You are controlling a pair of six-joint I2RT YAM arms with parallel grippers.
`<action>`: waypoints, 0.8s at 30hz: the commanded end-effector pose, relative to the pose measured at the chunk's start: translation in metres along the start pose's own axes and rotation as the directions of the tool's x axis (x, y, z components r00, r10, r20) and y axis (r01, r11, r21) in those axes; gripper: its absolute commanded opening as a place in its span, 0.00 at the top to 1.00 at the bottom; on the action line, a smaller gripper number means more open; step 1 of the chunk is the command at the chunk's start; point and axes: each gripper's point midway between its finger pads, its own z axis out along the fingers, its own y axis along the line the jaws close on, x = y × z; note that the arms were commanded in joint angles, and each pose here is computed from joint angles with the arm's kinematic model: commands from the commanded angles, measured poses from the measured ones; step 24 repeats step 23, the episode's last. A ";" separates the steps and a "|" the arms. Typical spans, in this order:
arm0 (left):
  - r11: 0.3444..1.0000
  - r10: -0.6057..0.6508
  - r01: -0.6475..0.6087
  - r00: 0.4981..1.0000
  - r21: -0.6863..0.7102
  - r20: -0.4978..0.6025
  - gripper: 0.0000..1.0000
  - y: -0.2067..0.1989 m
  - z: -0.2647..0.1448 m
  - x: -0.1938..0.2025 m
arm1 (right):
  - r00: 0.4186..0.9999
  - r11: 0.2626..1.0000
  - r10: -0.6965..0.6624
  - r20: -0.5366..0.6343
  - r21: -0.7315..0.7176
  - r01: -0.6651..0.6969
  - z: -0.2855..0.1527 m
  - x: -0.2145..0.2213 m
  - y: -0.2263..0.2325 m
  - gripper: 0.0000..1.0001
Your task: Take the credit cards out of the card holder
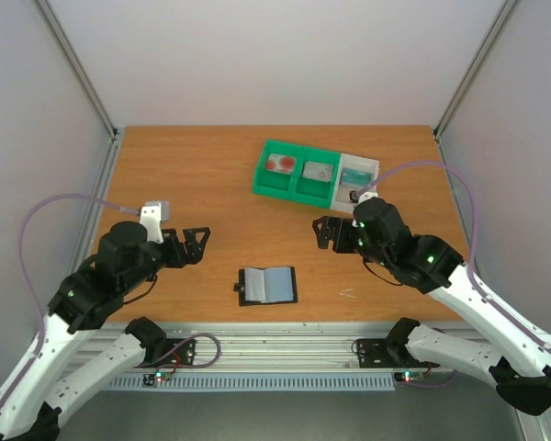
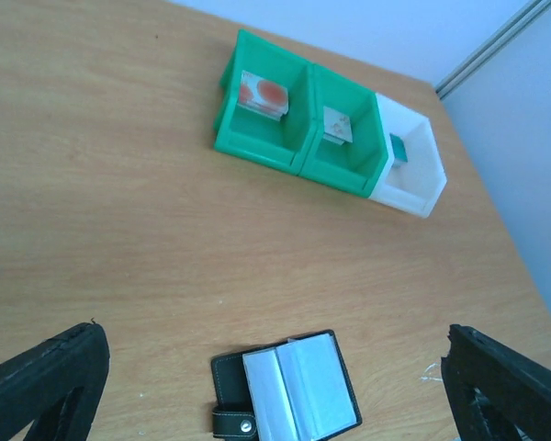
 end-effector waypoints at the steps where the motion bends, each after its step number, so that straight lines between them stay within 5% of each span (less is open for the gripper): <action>1: 1.000 0.030 -0.030 0.999 0.003 0.033 0.01 -0.002 -0.025 -0.009 | 1.000 0.999 -0.025 -0.005 -0.024 0.025 -0.016 0.000 0.002 0.01; 8: 0.999 0.044 -0.043 0.994 -0.010 0.101 0.01 0.002 -0.045 -0.020 | 1.000 0.997 -0.002 0.000 -0.078 0.002 -0.019 0.003 0.007 0.02; 24: 0.998 0.041 -0.039 0.999 -0.055 0.036 0.01 0.011 -0.026 -0.006 | 1.000 0.997 0.003 -0.022 -0.078 -0.005 -0.015 0.009 0.007 0.02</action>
